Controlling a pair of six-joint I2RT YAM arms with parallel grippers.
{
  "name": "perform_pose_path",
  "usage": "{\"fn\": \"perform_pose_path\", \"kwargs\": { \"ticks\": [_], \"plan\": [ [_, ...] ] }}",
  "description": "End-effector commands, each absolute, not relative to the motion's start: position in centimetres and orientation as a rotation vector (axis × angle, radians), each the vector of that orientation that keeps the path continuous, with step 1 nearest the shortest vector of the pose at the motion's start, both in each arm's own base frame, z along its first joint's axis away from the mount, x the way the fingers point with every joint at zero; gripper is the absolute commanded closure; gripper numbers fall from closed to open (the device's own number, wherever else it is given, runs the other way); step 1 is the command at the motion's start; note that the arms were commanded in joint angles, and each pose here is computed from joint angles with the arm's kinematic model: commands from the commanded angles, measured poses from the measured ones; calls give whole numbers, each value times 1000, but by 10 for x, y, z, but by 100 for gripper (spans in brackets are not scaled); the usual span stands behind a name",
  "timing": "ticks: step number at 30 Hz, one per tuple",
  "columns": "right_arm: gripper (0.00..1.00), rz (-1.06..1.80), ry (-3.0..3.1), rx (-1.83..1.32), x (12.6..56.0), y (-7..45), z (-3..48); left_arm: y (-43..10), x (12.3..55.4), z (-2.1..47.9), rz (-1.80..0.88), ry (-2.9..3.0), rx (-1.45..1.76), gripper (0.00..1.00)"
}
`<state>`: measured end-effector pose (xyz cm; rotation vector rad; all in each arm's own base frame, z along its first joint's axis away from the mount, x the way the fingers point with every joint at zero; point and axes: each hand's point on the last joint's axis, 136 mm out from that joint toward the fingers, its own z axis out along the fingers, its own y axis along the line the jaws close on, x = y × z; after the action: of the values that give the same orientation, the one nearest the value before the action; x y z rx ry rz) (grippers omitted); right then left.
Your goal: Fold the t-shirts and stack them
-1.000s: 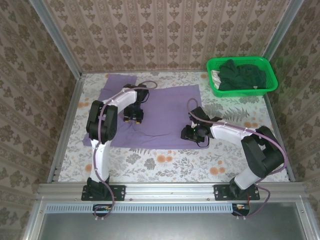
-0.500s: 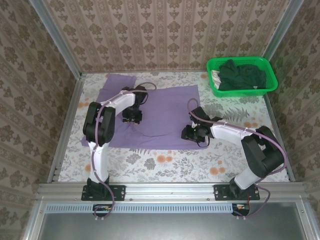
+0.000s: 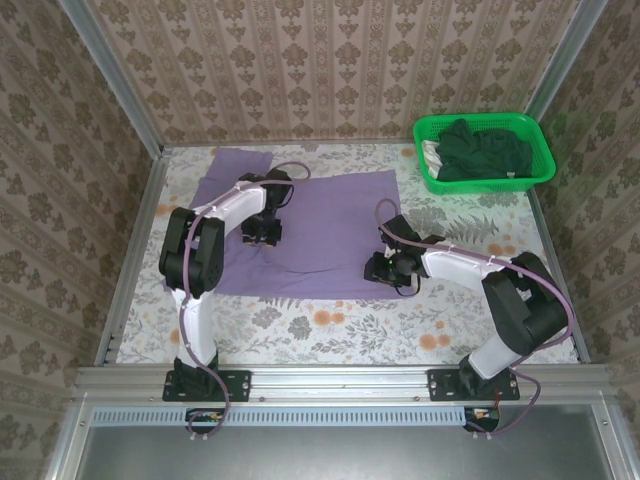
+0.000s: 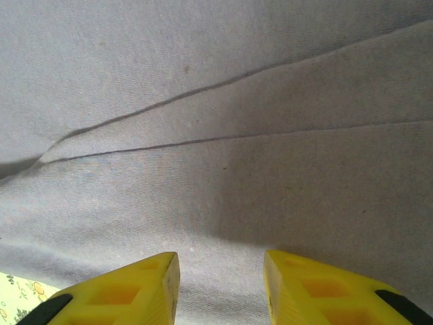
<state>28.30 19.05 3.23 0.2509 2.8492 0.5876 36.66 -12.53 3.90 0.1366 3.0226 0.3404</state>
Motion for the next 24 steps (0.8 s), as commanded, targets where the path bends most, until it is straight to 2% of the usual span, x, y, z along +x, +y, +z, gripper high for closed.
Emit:
{"fn": "perform_pose_path", "kwargs": {
  "ticks": [1, 12, 21, 24],
  "plan": [
    [61, 570, 2866, 264, 276, 184, 33, -120, 366, 36, 365, 3039, 131, 63],
    [61, 561, 2869, 264, 275, 182, 32, -117, 369, 28, 377, 3052, 117, 69],
    [64, 564, 2869, 260, 277, 183, 33, -118, 374, 31, 366, 3031, 123, 91],
    [65, 563, 2871, 257, 277, 183, 33, -119, 376, 33, 356, 3018, 122, 96]
  ]
}}
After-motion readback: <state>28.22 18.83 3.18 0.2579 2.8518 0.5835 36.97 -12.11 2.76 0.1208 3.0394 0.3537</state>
